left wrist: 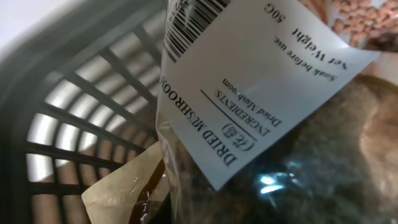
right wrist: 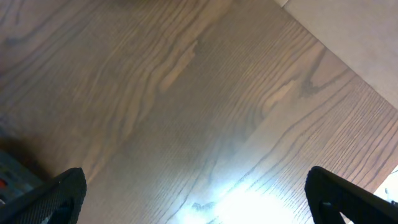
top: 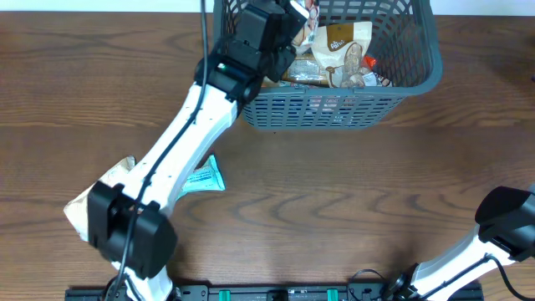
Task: Pack container
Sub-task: 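Lift the mushroom bag and drop it into the basket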
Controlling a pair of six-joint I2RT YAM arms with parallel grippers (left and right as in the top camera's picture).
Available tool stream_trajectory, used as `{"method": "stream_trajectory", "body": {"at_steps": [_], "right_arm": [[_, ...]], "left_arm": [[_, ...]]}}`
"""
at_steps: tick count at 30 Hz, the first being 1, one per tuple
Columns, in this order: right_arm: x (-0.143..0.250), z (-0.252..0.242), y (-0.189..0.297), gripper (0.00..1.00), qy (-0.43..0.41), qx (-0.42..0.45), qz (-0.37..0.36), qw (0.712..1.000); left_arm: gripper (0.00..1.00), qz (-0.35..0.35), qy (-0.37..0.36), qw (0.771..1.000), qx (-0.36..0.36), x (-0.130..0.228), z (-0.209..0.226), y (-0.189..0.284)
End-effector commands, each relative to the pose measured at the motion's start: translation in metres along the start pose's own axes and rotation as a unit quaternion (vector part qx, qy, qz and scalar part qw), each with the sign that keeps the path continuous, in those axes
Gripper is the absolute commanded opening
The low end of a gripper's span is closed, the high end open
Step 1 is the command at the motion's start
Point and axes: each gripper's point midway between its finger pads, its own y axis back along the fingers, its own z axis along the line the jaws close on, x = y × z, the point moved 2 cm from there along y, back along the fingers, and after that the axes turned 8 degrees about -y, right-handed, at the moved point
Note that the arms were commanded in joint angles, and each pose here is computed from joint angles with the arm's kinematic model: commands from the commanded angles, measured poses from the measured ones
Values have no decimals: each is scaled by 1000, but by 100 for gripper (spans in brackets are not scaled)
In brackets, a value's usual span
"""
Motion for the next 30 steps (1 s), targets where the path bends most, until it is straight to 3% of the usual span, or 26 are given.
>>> {"method": "stream_trajectory", "body": {"at_steps": [1, 6, 8, 11, 13, 23, 30], "right_arm": [[2, -2, 0, 99, 5, 0, 5, 1000], [2, -2, 0, 99, 5, 0, 5, 1000], [2, -2, 0, 99, 5, 0, 5, 1000], [3, -2, 0, 99, 5, 1, 6, 1000], [3, -2, 0, 99, 5, 1, 7, 1000], [4, -2, 0, 99, 6, 2, 8, 1000], [4, -2, 0, 99, 6, 2, 8, 1000]], "left_arm": [[6, 14, 3, 1000, -5, 8, 1, -9], [7, 21, 2, 1000, -2, 12, -1, -15], [32, 22, 2, 1000, -1, 13, -2, -16], [42, 22, 2, 1000, -1, 13, -2, -16], [55, 22, 2, 1000, -1, 13, -2, -16], [57, 8, 0, 1000, -12, 6, 3, -13], [66, -66, 2, 994, -88, -50, 45, 46]]}}
